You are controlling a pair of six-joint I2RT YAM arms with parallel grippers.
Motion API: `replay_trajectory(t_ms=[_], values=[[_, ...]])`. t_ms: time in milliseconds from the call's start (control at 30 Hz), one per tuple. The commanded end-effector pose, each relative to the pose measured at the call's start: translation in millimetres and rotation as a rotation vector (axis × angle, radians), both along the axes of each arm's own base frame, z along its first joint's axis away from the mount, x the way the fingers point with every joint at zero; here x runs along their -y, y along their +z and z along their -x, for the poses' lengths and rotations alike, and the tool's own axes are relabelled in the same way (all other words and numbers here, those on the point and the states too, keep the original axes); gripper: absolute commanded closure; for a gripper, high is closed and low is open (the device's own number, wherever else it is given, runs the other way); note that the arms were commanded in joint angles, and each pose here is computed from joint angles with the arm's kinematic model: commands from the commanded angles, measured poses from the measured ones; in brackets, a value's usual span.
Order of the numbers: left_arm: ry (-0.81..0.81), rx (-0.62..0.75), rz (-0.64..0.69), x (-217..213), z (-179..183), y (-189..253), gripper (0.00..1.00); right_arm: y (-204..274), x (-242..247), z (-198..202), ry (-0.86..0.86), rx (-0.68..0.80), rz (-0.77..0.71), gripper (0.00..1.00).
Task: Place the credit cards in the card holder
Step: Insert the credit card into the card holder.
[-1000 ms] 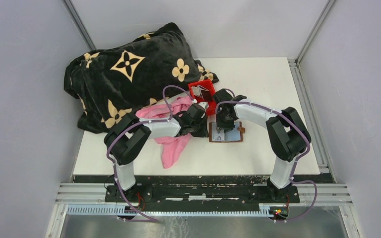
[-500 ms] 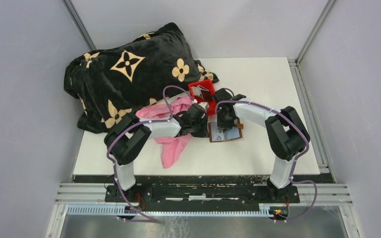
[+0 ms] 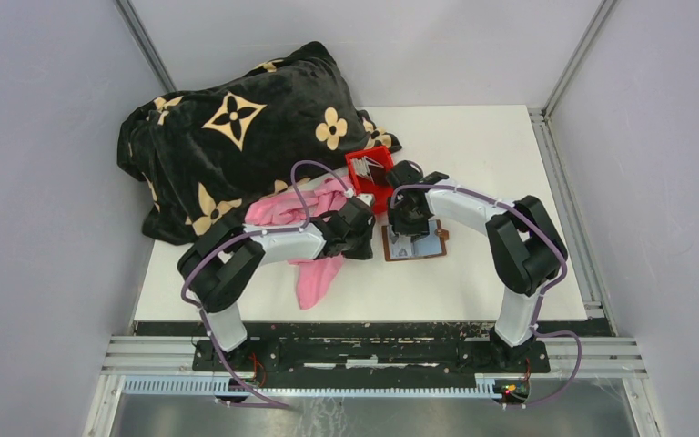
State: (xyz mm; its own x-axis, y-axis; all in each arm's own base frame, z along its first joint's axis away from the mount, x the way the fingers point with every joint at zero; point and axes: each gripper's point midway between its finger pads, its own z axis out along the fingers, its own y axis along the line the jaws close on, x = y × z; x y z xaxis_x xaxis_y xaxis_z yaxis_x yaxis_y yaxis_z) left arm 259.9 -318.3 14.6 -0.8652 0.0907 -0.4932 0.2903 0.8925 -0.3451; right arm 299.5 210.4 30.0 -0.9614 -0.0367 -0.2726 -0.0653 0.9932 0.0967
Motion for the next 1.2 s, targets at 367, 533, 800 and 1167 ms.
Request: replay_trajectory(t_ms=[367,533,800,1167], values=[[0.184,0.386,-0.034,-52.6,-41.4,158.7,0.91,147.9,6.3,-68.9,0.117,0.541,0.001,0.40],[0.261,0.581,0.037,-73.5,-53.3,240.0,0.75,195.9,10.6,-97.7,0.017,0.764,-0.033,0.34],[0.285,0.600,0.138,-80.6,-46.9,250.2,0.01,197.5,-24.6,-130.8,0.022,0.649,-0.151,0.12],[0.376,0.578,0.065,-103.9,-44.9,225.2,0.16,150.5,-53.4,-139.3,0.234,0.523,-0.095,0.20]])
